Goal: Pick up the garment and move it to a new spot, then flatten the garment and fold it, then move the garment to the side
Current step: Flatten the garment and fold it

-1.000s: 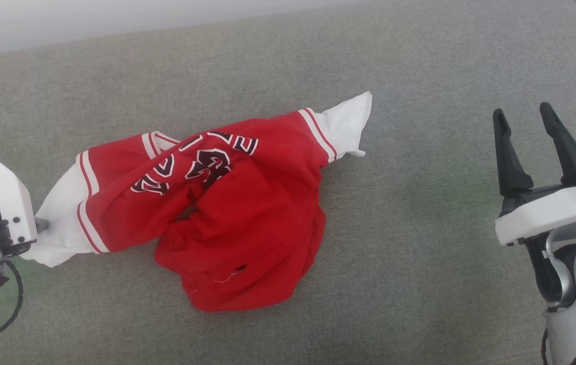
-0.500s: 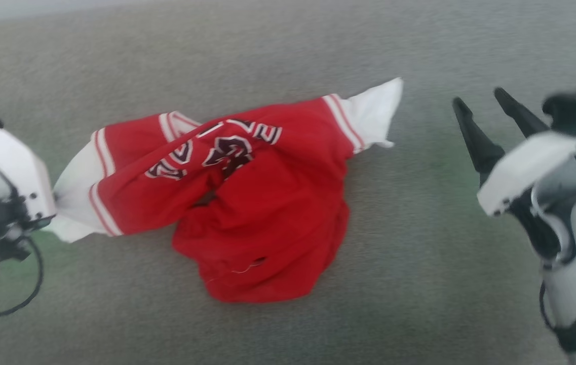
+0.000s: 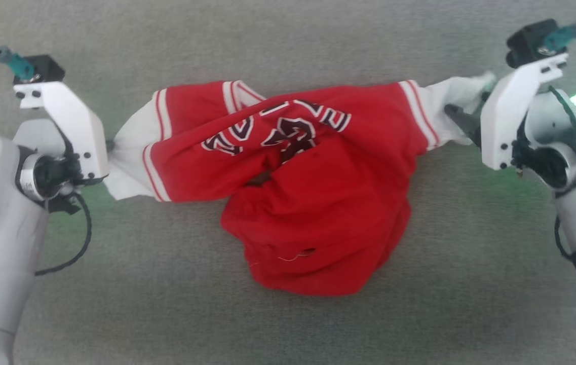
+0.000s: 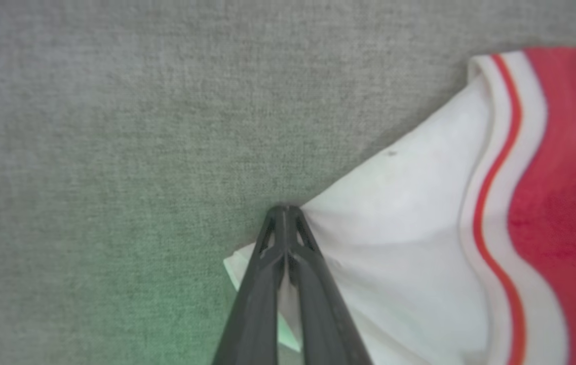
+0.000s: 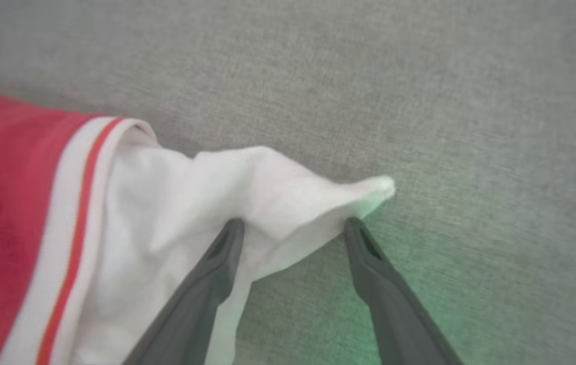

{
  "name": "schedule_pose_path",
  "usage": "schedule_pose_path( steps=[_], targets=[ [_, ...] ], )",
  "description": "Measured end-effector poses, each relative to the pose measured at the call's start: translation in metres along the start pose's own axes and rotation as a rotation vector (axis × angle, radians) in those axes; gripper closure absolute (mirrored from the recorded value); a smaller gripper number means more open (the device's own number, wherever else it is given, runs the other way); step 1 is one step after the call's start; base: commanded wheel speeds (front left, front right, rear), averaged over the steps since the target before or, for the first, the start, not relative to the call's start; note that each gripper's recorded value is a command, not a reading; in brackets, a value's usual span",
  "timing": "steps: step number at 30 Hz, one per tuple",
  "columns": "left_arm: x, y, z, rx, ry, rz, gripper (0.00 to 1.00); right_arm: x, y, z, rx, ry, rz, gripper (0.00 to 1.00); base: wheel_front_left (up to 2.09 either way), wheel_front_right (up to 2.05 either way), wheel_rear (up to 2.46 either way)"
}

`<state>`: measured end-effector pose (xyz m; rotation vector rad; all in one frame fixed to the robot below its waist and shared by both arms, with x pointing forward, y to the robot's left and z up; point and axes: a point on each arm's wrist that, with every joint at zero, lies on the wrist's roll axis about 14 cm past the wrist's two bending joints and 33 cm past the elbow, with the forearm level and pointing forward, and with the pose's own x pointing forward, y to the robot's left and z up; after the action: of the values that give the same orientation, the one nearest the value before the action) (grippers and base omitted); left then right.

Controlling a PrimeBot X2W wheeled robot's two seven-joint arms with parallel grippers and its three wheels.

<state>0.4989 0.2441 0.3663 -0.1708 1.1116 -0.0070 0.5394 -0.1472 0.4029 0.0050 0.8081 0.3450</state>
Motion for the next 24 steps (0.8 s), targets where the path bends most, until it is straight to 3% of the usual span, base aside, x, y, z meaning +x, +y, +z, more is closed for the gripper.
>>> schedule_pose_path(
  steps=[5,6,7,16,24],
  targets=[
    [0.005,0.004,0.000,-0.016,-0.003,-0.002,1.00,0.021,0.004,-0.014,-0.005,0.172,0.012,0.00,0.00,0.00,0.00],
    [0.006,0.004,0.001,-0.021,-0.005,-0.003,1.00,0.023,0.003,-0.016,-0.014,0.200,0.008,0.69,0.00,0.00,0.00],
    [0.006,0.004,0.001,-0.026,-0.010,-0.004,1.00,0.025,0.005,-0.017,-0.038,0.221,0.006,1.00,0.00,0.00,0.00],
    [-0.009,0.004,0.021,-0.044,-0.077,-0.004,1.00,0.010,0.012,0.002,-0.053,0.151,0.033,1.00,0.00,0.00,0.00],
    [-0.082,-0.017,0.108,0.055,-0.357,-0.027,1.00,-0.048,0.011,0.079,-0.111,-0.100,0.020,1.00,0.00,0.00,0.00]
  ],
)
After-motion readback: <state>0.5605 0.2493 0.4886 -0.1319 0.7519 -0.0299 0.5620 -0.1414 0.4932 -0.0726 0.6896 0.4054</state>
